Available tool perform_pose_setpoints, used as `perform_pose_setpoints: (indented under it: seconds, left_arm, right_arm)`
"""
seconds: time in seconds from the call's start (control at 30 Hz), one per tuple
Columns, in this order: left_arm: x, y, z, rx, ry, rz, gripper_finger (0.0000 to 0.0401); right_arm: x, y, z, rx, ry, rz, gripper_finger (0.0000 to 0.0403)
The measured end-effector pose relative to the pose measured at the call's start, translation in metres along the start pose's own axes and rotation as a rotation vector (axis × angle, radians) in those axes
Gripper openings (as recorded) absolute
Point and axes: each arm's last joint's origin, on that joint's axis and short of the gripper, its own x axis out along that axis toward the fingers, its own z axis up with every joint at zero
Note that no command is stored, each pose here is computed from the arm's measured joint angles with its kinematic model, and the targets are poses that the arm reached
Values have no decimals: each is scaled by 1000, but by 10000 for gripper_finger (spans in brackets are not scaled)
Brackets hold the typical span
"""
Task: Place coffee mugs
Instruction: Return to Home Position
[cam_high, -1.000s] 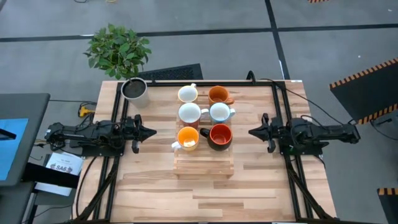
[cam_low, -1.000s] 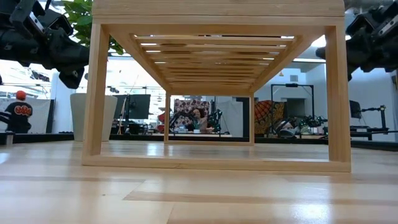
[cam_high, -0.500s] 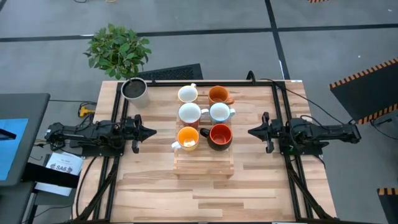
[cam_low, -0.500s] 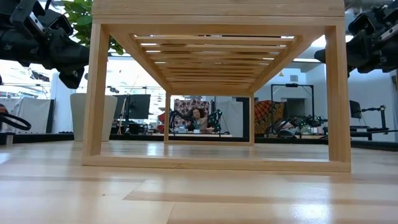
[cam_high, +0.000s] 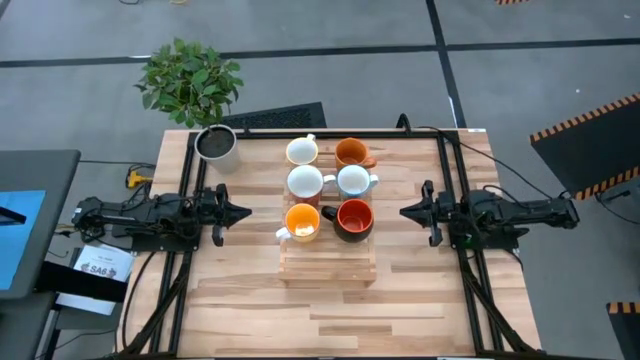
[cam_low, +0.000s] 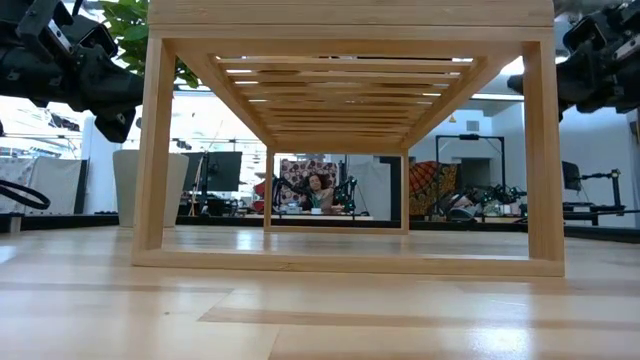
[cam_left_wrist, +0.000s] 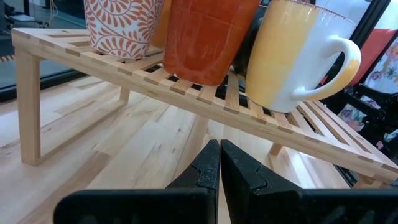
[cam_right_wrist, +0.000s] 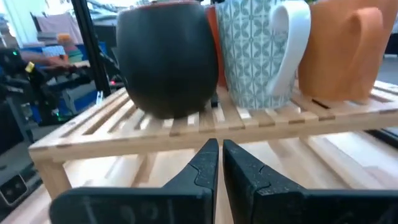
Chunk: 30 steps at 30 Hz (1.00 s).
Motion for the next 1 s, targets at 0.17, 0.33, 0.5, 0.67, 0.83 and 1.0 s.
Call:
perform_pose_setpoints:
  seconds: [0.17, 0.33, 0.5, 0.67, 0.83, 1.0]
  left_arm:
    - [-1, -1, 1, -4, -12, -12, 0]
    - [-1, -1, 1, -4, -14, -9, 0]
    - [0, -1, 0, 0, 4, -10, 0]
    - [0, -1, 0, 0, 3, -11, 0]
    - [0, -1, 0, 0, 3, -11, 0]
    - [0, -1, 0, 0, 3, -11, 0]
  right_arm:
    - [0, 0, -2, -1, 17, -2, 51]
    - [0, 0, -3, -3, 35, -1, 51]
    - [0, 0, -4, -3, 37, -1, 51]
    - [0, 0, -4, -3, 38, -1, 51]
    - [0, 0, -4, -3, 40, 0, 51]
    - [0, 0, -4, -3, 41, 0, 51]
